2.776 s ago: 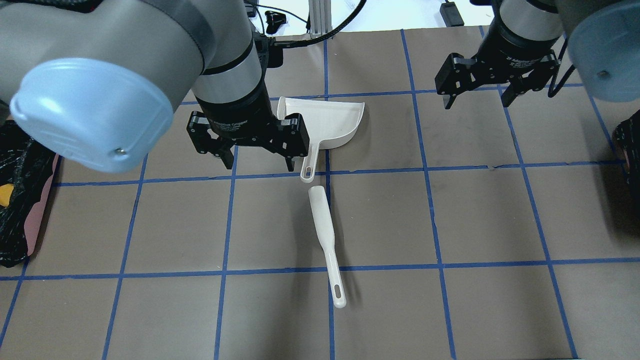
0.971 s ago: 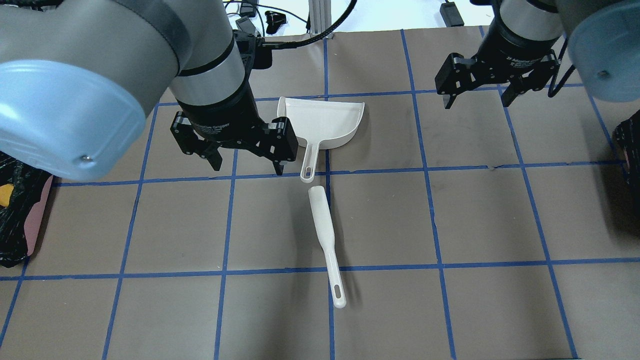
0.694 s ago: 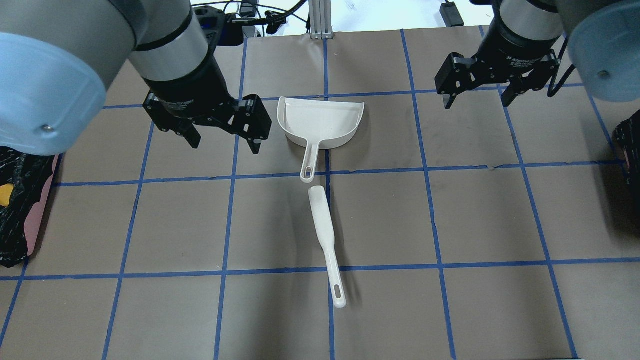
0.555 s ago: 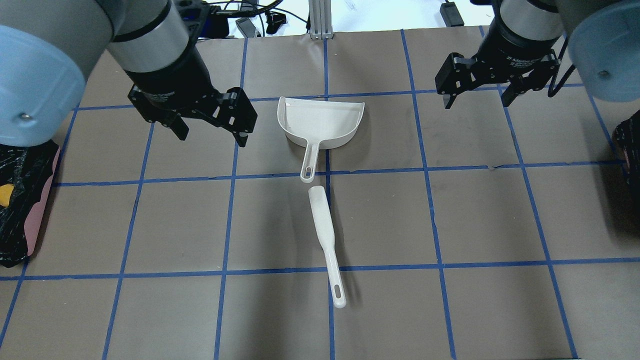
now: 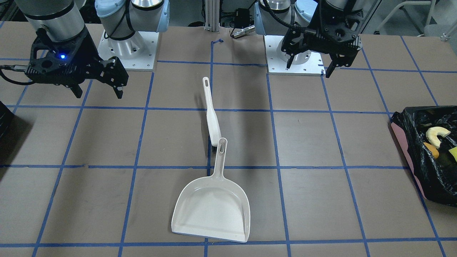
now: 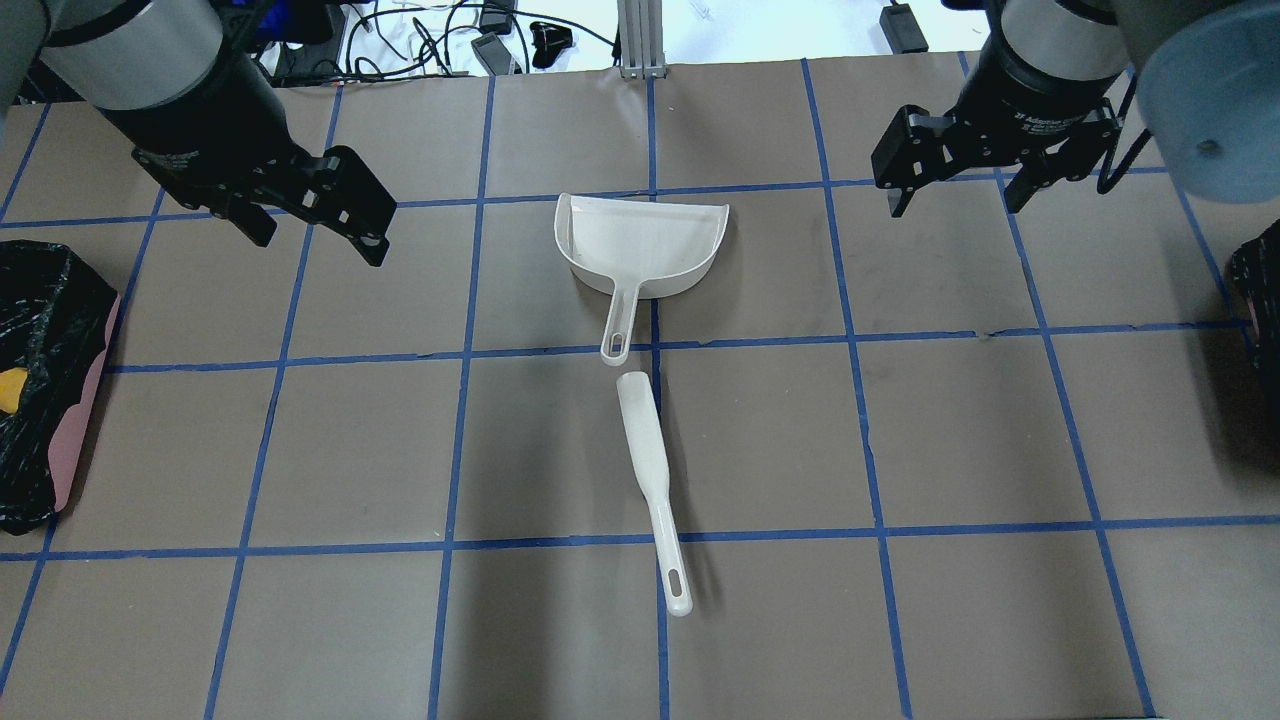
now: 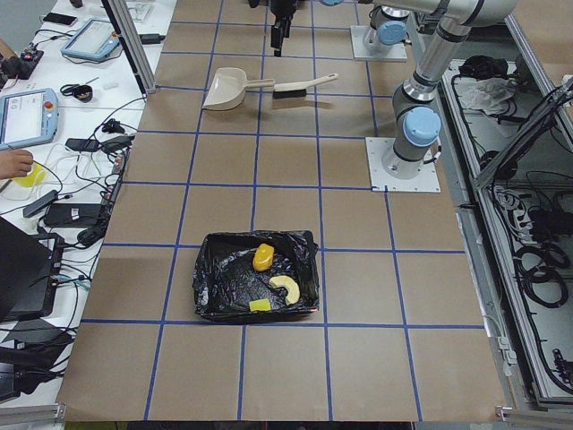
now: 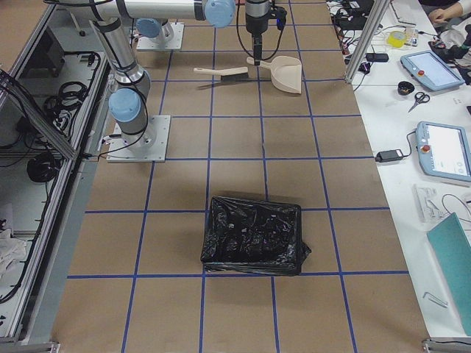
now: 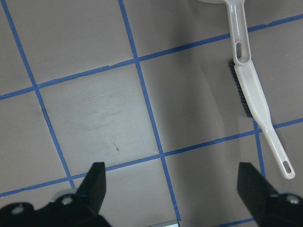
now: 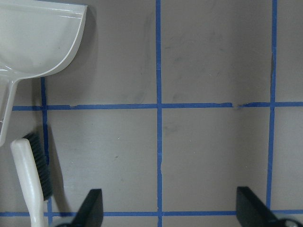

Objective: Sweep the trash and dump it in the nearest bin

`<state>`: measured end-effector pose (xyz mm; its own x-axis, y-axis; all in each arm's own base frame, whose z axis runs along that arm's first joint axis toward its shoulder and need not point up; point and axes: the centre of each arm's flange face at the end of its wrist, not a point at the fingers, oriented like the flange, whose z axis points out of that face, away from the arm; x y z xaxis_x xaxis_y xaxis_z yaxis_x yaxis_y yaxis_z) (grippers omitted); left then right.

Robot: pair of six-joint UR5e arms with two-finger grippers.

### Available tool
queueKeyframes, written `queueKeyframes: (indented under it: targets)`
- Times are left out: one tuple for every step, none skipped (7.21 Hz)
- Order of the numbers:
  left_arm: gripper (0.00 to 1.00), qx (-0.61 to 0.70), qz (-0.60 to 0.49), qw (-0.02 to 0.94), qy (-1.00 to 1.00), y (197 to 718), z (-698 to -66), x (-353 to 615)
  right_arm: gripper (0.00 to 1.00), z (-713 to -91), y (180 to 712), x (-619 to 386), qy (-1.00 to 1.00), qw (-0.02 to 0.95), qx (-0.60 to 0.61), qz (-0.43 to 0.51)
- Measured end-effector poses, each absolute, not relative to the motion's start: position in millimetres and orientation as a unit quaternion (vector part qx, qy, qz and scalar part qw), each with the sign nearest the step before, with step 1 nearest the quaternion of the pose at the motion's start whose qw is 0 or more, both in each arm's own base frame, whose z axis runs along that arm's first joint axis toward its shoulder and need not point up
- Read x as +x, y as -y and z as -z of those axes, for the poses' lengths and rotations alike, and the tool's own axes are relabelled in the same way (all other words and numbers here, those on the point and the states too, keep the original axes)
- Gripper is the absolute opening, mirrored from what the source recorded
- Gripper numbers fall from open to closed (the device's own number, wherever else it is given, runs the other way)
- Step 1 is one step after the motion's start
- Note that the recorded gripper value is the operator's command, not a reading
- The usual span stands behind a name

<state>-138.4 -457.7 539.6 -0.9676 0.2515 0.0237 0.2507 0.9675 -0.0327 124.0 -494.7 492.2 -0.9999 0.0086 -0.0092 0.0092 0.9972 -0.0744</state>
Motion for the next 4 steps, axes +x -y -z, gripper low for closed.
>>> queueKeyframes:
  targets:
    - [1.00,-0.126,-0.017,0.013,0.992,457.2,-541.7,-134.6,1.00,-492.0,494.7,124.3,-0.999,0.004,0.006,0.037]
    - [1.00,-0.125,-0.019,0.013,0.992,456.3,-543.4,-132.6,1.00,-491.9,494.6,124.5,-0.999,0.004,0.006,0.037]
    - [1.00,-0.124,-0.018,0.012,0.992,454.5,-544.4,-131.7,1.00,-491.8,494.6,124.5,-0.999,0.004,0.006,0.037]
    - [1.00,-0.124,-0.019,0.012,0.992,453.1,-545.4,-131.5,1.00,-491.6,494.7,124.6,-0.999,0.004,0.005,0.037]
